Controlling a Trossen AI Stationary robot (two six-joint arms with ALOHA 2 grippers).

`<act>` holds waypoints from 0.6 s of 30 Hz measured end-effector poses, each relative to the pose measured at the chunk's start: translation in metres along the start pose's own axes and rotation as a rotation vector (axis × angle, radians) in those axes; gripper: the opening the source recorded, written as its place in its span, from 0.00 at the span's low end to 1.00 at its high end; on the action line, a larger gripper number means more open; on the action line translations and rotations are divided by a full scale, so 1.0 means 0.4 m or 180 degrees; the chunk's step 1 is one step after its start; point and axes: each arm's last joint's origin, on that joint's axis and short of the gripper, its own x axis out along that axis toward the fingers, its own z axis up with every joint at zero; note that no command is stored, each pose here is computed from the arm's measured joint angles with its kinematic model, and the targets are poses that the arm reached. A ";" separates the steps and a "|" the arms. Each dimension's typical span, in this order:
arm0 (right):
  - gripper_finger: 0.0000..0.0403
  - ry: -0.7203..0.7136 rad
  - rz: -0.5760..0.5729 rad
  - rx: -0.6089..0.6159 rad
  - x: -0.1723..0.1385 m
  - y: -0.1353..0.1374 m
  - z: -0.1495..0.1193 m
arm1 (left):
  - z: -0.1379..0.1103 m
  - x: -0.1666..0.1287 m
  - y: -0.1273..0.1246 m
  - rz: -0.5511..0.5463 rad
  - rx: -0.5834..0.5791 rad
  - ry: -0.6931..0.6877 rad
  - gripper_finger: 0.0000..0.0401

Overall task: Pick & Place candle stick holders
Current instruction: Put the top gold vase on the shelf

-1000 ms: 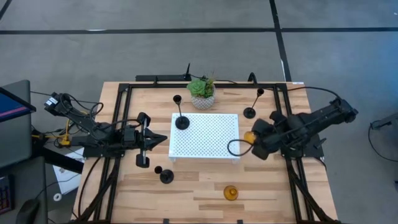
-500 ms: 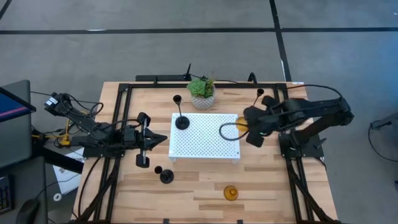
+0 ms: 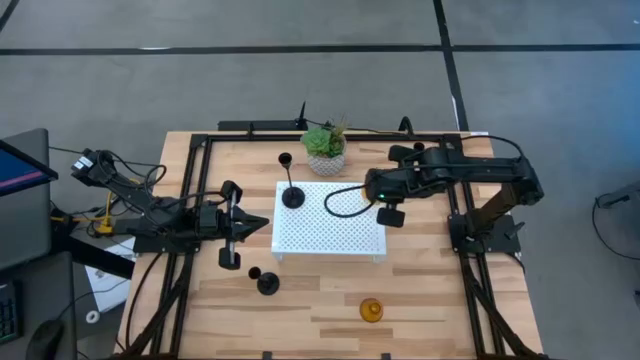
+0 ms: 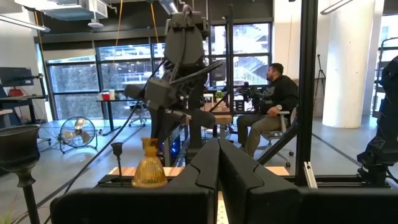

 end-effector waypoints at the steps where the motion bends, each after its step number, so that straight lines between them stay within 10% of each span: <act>1: 0.02 0.0010 0.0053 -0.0034 0.009 0.003 0.008 | 0.000 0.000 0.000 0.0000 0.0000 0.0000 0.02; 18: 0.02 0.0161 0.0123 -0.0418 0.101 0.047 0.070 | 0.000 0.000 0.000 0.0000 0.0000 0.0000 0.02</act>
